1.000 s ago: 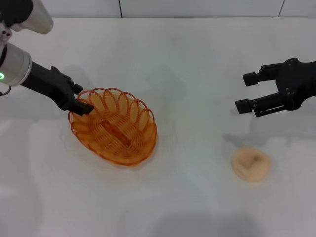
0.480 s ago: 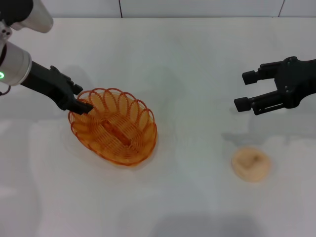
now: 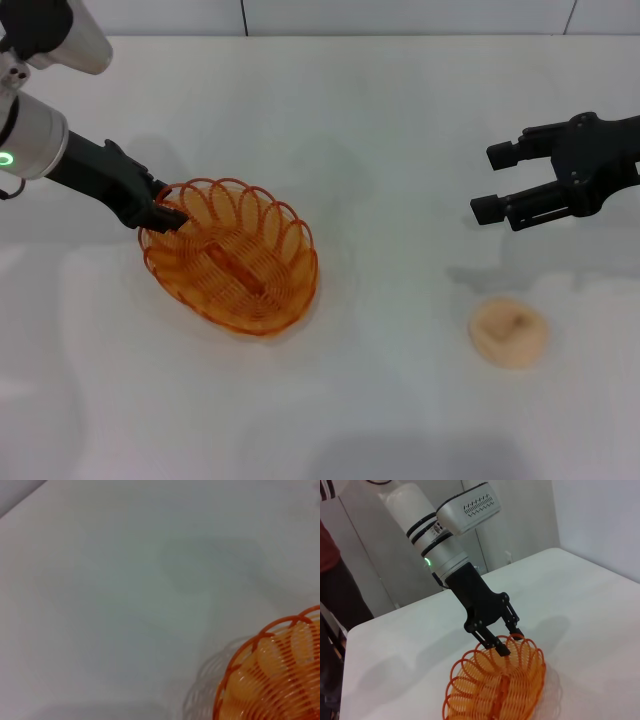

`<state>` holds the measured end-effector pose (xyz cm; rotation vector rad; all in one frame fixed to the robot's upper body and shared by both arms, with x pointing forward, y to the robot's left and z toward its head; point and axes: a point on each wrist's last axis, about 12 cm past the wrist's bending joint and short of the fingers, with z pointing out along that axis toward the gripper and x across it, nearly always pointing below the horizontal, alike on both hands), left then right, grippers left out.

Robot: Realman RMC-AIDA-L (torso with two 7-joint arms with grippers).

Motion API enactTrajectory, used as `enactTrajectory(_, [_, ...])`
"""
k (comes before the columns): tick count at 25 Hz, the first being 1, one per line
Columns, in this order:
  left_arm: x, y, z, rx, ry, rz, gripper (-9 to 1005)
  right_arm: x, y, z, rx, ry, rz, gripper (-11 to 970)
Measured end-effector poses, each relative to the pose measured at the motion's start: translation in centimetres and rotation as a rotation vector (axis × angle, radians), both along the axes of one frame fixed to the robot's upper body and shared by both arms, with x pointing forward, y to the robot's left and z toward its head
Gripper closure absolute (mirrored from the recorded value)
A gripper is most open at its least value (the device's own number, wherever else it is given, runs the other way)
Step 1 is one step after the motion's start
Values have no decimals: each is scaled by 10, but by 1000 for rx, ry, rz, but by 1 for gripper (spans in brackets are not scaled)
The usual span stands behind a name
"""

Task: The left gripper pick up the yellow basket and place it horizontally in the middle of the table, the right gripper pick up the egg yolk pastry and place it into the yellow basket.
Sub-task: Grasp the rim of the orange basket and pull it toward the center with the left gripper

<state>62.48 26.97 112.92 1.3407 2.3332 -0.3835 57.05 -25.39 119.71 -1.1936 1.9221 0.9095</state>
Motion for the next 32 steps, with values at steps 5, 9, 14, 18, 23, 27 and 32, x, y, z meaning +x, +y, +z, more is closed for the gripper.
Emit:
enactTrajectory(5, [1,0,-1,1,-9,10,601,1,1,0,-3,-1,2,117])
enactTrajectory(9, [2,1,-2,2,-16,21,716,1,2,0,-5,-1,4,117])
enactTrajectory(14, [2,0,-5,3,-14,24,750,2,3,1,-6,-3,7,118])
enactTrajectory(18, [2,-1,-7,3,-14,24,752,2,3,2,-6,-5,8,118])
enactTrajectory(23, [2,-5,-7,-2,-19,20,760,3,4,3,-6,-8,11,118])
enactTrajectory(27, [3,-4,-7,3,-23,25,771,4,5,4,-6,-11,14,118])
enactTrajectory(32, [4,-4,-7,2,-29,26,785,4,6,4,-5,-10,15,118])
